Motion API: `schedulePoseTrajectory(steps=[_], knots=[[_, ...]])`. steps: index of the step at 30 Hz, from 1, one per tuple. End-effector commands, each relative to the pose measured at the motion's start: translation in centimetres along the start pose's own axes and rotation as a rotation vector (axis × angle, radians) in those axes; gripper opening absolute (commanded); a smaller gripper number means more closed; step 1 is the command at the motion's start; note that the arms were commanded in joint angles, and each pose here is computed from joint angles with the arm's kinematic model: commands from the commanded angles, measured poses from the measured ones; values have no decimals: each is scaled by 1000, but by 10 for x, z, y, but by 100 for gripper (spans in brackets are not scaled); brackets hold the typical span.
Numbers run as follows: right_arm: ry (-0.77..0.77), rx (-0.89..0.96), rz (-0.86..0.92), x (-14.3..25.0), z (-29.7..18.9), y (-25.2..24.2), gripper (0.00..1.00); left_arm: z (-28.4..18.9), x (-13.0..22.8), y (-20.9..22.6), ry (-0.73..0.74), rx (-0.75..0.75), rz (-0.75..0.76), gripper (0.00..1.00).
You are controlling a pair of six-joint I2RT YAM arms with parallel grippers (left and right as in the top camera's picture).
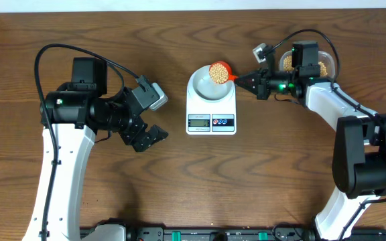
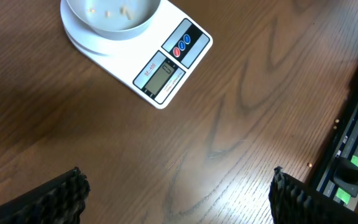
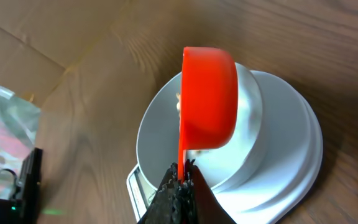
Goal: Scoop item into bowl and weigh 50g on scale
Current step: 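Tip the scoop with the right gripper to pour beans into the bowl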
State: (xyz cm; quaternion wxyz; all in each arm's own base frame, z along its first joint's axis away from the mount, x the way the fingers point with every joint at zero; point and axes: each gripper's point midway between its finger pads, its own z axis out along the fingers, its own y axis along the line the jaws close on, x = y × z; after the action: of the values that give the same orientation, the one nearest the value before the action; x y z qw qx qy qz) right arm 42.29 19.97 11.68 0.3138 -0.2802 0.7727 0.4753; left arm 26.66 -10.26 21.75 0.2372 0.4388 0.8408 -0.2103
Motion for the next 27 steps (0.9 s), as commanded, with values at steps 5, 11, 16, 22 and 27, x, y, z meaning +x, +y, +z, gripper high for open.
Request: schedulePoseTrajectory(steps=[5, 11, 16, 22, 27], knots=[[16, -4, -64, 4, 8, 2, 1, -1, 1, 0, 2, -3, 8, 95], [15, 9, -77, 3, 8, 0, 1, -1, 1, 0, 2, -2, 8, 95], [15, 8, -86, 3, 8, 0, 1, -1, 1, 0, 2, -3, 8, 95], [9, 9, -106, -1, 6, 3, 1, -1, 1, 0, 2, -2, 8, 95], [0, 32, -129, -9, 2, 6, 1, -1, 1, 0, 2, -2, 8, 95]])
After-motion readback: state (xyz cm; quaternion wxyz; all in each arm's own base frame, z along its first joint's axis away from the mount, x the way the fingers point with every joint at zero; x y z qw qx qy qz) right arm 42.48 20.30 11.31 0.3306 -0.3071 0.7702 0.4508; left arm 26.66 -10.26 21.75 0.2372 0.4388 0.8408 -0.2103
